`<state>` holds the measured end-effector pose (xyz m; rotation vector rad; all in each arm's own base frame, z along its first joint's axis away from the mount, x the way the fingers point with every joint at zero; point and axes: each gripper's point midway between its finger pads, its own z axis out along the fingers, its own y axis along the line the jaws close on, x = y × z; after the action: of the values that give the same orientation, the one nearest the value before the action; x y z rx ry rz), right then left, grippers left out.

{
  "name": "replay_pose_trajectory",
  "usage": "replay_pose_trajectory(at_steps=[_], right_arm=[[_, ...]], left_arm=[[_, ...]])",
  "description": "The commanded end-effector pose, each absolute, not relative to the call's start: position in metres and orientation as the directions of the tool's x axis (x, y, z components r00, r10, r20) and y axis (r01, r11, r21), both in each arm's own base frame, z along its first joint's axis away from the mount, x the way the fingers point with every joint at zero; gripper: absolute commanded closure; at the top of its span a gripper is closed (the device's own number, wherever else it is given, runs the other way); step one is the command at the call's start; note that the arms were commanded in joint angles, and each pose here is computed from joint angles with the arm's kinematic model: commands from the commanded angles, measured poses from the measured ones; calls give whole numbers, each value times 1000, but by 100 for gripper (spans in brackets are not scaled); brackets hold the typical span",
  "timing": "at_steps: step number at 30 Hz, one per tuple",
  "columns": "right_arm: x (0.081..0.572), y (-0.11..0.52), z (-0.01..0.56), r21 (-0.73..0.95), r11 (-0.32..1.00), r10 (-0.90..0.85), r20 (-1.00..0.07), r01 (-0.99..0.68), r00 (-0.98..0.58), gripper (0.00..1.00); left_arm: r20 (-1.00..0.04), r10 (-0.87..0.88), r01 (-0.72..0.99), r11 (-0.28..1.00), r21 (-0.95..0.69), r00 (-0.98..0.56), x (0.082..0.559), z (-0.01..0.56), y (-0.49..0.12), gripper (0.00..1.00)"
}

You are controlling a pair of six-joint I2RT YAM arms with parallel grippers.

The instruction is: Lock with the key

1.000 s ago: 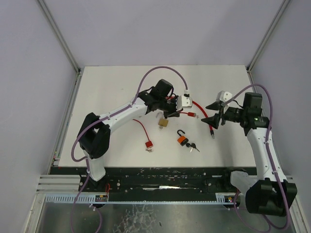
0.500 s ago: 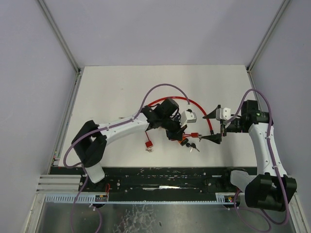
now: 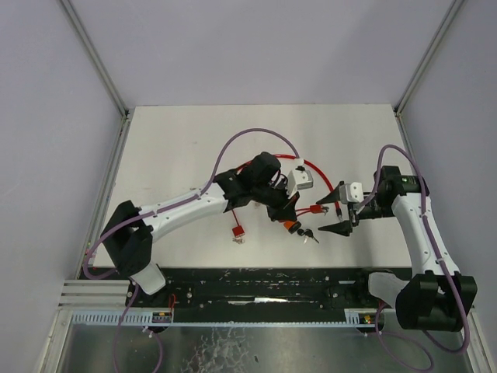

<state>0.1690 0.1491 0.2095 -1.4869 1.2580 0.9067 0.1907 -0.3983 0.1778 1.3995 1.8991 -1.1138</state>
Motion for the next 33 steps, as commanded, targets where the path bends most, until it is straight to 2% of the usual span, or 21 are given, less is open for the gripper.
replay_pose_trajectory(at_steps=[1,8,18,24,28,33], right_arm=[[175,158,220,-228,-33,-251,-941,-973,229,27],[185,161,208,-230,-6,-308,-925,-973,221,41],[188,160,200,-206,12,-330,-925,-978,191,50],[182,163,204,-210,-5,-301,-932,-978,202,70],[177,165,209,-206,-16,-285,-937,-979,202,87],[175,165,213,-186,-13,-284,-941,-983,182,98]], left_arm=[[-844,463,959,62,-275,-272,184,192,-406,100],[-851,471,970,44,-238,-230,182,188,-403,100],[-864,457,976,33,-217,-208,181,192,-403,100],[-874,442,978,47,-202,-202,184,193,-402,99],[-886,417,979,57,-197,-202,187,198,-405,96],[-919,344,979,136,-152,-191,202,210,-406,71]])
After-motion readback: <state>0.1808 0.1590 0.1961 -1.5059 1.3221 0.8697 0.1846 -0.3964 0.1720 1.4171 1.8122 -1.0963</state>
